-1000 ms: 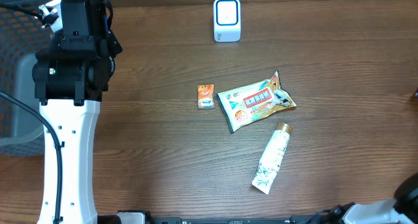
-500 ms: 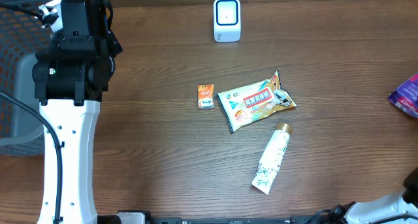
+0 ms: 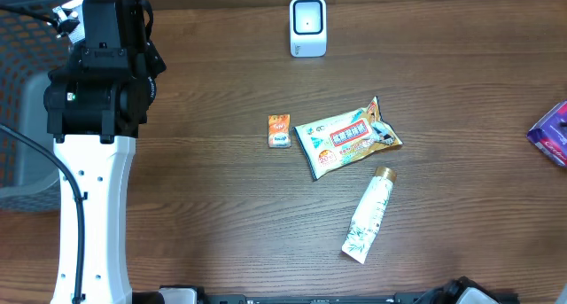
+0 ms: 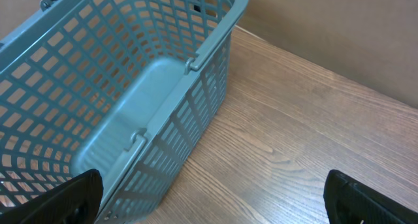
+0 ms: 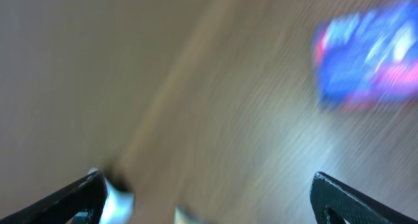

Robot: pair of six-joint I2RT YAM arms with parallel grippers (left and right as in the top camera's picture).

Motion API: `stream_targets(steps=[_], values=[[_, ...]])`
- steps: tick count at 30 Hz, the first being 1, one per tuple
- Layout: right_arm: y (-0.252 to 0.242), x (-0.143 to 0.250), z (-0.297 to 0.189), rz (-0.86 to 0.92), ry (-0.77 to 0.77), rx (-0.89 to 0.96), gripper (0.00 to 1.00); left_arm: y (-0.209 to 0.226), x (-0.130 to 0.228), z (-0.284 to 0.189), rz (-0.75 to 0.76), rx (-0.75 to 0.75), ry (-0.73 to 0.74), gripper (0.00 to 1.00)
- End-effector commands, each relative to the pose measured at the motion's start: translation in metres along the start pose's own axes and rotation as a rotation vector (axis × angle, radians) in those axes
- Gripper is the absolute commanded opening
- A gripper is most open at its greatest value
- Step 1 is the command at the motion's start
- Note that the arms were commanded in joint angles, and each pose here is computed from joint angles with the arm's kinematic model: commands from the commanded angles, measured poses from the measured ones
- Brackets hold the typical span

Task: Scan the item barcode
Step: 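Move the package right and drop it at the table's right edge, then reach the right gripper back to the snack bag and grasp it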

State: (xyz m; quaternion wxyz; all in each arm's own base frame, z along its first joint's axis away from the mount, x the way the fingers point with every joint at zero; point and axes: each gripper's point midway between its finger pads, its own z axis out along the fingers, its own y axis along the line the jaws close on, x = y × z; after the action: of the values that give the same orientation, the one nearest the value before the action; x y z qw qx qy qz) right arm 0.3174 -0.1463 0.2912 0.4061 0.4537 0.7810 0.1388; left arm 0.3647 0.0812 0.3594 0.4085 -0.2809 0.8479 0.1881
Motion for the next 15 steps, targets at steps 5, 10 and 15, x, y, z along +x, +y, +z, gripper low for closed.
stream_targets(steps=[5,10,15], values=[[0.031,0.125,0.022,-0.081,0.43,-0.027,1.0,0.003,-0.004,0.0,-0.013,-0.014,-0.009,1.0],[0.044,0.195,0.02,-0.094,0.589,-0.002,1.0,0.003,-0.004,0.0,-0.013,-0.015,-0.009,1.0],[0.022,0.237,0.039,-0.055,0.589,0.148,1.0,0.003,-0.004,0.0,-0.013,-0.015,-0.009,1.0]])
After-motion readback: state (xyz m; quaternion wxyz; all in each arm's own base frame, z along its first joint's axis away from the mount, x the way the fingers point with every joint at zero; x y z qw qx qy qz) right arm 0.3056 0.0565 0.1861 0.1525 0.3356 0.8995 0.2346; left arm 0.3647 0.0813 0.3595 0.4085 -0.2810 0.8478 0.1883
